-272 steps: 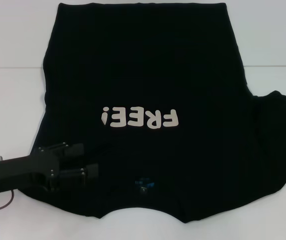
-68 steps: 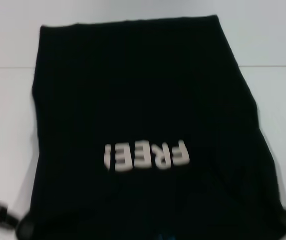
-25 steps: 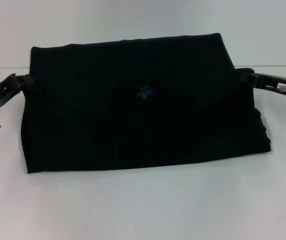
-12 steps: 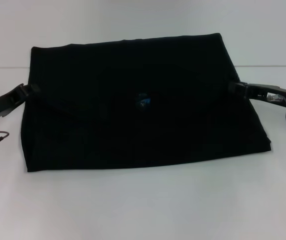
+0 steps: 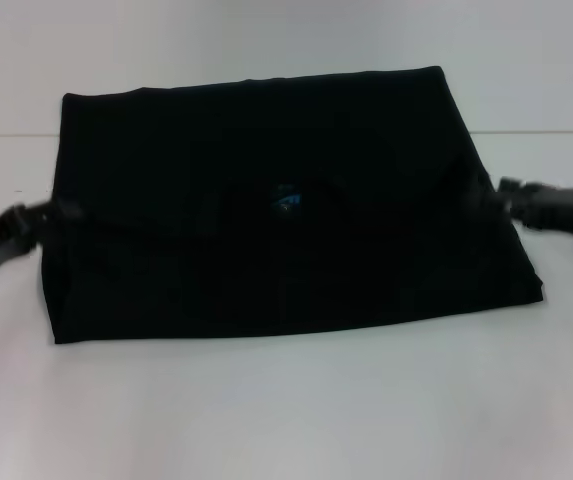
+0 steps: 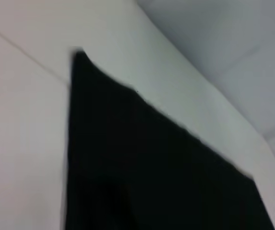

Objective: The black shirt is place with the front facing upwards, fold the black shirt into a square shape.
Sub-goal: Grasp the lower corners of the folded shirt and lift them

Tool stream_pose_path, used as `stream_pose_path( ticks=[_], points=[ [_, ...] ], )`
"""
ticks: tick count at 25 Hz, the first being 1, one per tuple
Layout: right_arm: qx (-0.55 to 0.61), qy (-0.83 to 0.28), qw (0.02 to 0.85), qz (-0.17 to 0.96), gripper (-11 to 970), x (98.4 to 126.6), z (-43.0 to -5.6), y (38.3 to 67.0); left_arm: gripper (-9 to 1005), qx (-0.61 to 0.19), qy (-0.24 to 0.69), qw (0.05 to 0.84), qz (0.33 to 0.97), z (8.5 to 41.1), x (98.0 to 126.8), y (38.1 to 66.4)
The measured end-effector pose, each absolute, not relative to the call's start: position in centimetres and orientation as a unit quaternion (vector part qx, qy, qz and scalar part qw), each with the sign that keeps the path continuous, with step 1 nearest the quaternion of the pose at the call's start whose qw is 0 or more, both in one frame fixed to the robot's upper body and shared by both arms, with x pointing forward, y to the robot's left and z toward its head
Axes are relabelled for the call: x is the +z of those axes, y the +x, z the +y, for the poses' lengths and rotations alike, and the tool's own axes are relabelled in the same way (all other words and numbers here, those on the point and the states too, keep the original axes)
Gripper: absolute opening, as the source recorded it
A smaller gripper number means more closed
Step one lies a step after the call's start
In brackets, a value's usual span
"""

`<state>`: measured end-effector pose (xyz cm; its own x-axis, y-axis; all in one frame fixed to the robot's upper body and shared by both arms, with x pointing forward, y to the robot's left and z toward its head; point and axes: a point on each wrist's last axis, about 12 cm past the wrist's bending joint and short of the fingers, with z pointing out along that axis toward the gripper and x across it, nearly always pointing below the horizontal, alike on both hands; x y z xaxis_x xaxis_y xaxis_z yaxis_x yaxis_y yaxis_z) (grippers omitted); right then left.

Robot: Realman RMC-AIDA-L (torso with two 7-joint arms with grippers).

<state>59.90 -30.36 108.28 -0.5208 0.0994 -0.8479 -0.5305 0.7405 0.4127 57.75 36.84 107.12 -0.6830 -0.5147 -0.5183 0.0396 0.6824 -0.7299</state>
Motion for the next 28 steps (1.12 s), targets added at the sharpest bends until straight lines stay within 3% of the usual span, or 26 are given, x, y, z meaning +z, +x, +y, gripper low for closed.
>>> stream_pose_path(
  ticks=[5,12,28],
  points=[
    [0.356,-0.249,0.447,0.782,754,107.6,-29.5,57.3,631,-0.364,-0.107,0.327,0.865,37.7,107.2,56.7],
    [0.365,-0.284,0.424,0.779,947,106.4,-28.1,56.1,790,-0.338,-0.074,0.318,0.883,37.8,106.7,56.1],
    [0.366,-0.288,0.415,0.782,946,106.0,-27.8,55.8,787,-0.342,-0.017,0.284,0.896,36.0,106.3,55.9]
  ],
)
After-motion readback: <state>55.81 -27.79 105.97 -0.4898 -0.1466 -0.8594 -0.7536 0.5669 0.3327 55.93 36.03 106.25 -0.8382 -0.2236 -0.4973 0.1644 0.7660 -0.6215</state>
